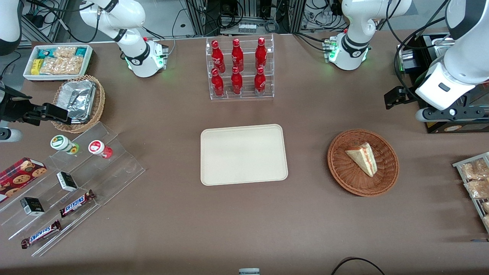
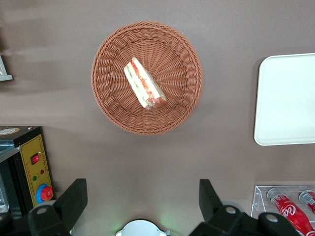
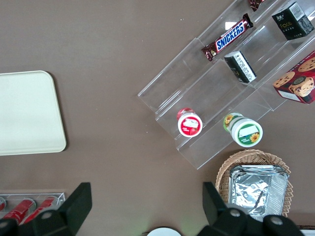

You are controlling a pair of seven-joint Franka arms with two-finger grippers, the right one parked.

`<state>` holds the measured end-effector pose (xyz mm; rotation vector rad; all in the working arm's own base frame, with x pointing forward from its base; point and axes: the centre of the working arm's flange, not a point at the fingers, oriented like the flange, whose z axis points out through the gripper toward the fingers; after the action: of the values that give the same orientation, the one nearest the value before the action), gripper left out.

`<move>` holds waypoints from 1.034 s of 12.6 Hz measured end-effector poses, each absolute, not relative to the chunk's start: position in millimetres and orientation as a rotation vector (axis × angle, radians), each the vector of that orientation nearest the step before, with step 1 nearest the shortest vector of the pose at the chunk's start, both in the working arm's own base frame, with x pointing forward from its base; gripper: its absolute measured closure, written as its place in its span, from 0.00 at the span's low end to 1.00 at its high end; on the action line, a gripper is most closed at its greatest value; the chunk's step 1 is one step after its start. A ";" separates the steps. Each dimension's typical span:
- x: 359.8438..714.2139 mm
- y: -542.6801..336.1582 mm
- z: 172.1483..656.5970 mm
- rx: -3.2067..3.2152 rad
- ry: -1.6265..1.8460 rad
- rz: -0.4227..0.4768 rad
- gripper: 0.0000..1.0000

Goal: Place sandwich from basket to tray
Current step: 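Move the left gripper over the sandwich in the wicker basket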

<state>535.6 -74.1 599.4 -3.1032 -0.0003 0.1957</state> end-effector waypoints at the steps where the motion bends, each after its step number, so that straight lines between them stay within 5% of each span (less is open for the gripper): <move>1: 535.7 -72.9 599.4 -3.104 -0.004 0.196 0.00; 13: 575.3 -73.2 513.7 -3.096 -0.006 0.333 0.00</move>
<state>575.3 -73.2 513.7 -3.0960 -0.0063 0.3332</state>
